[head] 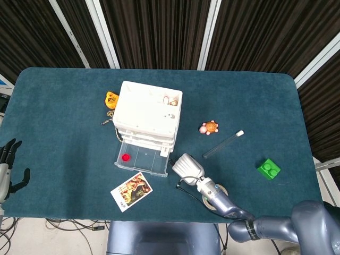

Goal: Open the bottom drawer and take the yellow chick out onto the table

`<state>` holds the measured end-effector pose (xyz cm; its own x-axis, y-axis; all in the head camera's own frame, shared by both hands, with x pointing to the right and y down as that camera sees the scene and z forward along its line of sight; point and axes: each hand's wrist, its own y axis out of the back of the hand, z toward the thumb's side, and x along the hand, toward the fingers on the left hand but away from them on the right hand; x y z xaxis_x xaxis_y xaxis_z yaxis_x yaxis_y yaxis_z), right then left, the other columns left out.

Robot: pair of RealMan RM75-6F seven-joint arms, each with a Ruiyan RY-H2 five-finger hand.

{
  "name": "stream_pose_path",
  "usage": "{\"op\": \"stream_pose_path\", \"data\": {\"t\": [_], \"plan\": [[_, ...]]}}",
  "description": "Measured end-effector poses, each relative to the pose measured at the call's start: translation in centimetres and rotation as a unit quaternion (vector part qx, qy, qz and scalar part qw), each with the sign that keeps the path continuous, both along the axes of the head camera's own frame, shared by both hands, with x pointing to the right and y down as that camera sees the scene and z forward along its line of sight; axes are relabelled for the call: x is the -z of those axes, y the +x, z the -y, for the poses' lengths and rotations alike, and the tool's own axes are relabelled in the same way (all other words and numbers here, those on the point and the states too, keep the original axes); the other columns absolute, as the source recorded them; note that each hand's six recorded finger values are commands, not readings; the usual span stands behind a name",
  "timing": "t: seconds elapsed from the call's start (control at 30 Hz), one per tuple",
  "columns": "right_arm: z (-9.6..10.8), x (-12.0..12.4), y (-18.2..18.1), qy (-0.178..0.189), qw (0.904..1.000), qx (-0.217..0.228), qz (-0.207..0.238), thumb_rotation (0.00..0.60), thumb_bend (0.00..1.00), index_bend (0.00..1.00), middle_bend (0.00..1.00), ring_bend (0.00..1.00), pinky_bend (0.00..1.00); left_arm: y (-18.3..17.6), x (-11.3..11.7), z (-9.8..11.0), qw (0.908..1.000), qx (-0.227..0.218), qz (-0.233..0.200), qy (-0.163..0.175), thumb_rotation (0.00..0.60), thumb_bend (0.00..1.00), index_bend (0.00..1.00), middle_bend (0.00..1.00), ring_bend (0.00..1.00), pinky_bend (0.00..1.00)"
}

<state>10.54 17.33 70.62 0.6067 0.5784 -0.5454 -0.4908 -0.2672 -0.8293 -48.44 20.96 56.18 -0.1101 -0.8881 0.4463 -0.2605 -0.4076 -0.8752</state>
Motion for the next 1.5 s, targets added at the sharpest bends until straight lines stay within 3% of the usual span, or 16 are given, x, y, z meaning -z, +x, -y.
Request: {"op": "stream_pose_path", "data": {"t": [0.17, 0.3, 0.37, 0.5, 0.6, 0.67, 0.77, 0.93, 1.07, 1.17, 1.37, 1.5], "plan": [[0.4, 0.7, 0.4, 0.009, 0.9999, -0.003, -0.003, 0.600, 0.27, 0.19, 1.00, 1.00, 1.00, 0.0, 0.1, 0.1, 1.0000, -0.002, 0.001, 0.002, 0.600, 0.48, 0.04, 0.00, 0.00, 0.00], [1.1, 2.0, 1.0, 0.018, 0.9997, -0.014, 0.001, 0.600, 0.27, 0.32, 1.00, 1.00, 1.00, 0.0, 0.1, 0.1, 1.0000, -0.001, 0.001, 0.003, 0.600, 0.48, 0.04, 0.00, 0.00, 0.00], [1.6, 3.0, 1.7, 0.017, 0.9995, -0.027, 0.005, 0.600, 0.27, 0.33, 0.97, 0.99, 1.00, 0.0, 0.1, 0.1, 1.0000, -0.002, 0.001, 0.003, 0.600, 0.48, 0.04, 0.00, 0.00, 0.00], [2.5, 5.4, 4.1, 0.005, 0.9976, -0.069, 0.007, 0.600, 0.27, 0.27, 0.77, 0.89, 0.96, 0.0, 0.1, 0.1, 1.0000, -0.004, 0.002, 0.003, 0.600, 0.48, 0.04, 0.00, 0.00, 0.00], [3.4, 7.8, 7.0, 0.000, 0.9928, -0.120, 0.001, 0.600, 0.27, 0.23, 0.59, 0.77, 0.79, 0.1, 0.1, 0.0, 1.0000, -0.005, 0.003, 0.003, 0.600, 0.48, 0.04, 0.00, 0.00, 0.00], [3.8, 9.7, 9.5, -0.004, 0.9859, -0.167, -0.001, 0.600, 0.26, 0.20, 0.48, 0.66, 0.63, 0.1, 0.1, 0.0, 1.0000, -0.005, 0.004, 0.004, 0.600, 0.48, 0.04, 0.00, 0.00, 0.00], [3.7, 12.0, 13.8, -0.008, 0.9702, -0.242, -0.004, 0.600, 0.25, 0.17, 0.35, 0.53, 0.48, 0.1, 0.2, 0.0, 0.9999, -0.006, 0.005, 0.007, 0.600, 0.48, 0.04, 0.00, 0.00, 0.00], [1.9, 13.8, 19.5, -0.007, 0.9425, -0.334, -0.005, 0.600, 0.17, 0.10, 0.22, 0.39, 0.32, 0.0, 0.3, 0.0, 0.9998, -0.008, 0.012, 0.012, 0.600, 0.48, 0.04, 0.00, 0.00, 0.00], [0.0, 14.3, 22.0, -0.010, 0.9233, -0.383, 0.026, 0.600, 0.15, 0.08, 0.17, 0.33, 0.29, 0.0, 0.4, 0.1, 0.9996, -0.014, 0.018, 0.017, 0.600, 0.48, 0.04, 0.00, 0.00, 0.00], [-1.0, 15.1, 23.8, 0.020, 0.9130, -0.404, 0.056, 0.600, 0.15, 0.06, 0.14, 0.30, 0.28, 0.1, 0.4, 0.0, 0.9995, -0.020, 0.020, 0.017, 0.600, 0.48, 0.04, 0.00, 0.00, 0.00], [-3.5, 16.3, 26.9, 0.095, 0.9017, -0.409, 0.103, 0.600, 0.14, 0.03, 0.11, 0.26, 0.26, 0.3, 0.4, 0.0, 0.9989, -0.034, 0.026, 0.017, 0.600, 0.48, 0.04, 0.00, 0.00, 0.00], [-5.5, 15.8, 28.2, 0.114, 0.9001, -0.409, 0.100, 0.600, 0.12, 0.00, 0.08, 0.24, 0.26, 0.4, 0.4, -0.1, 0.9987, -0.040, 0.027, 0.017, 0.600, 0.48, 0.04, 0.00, 0.00, 0.00]]}}
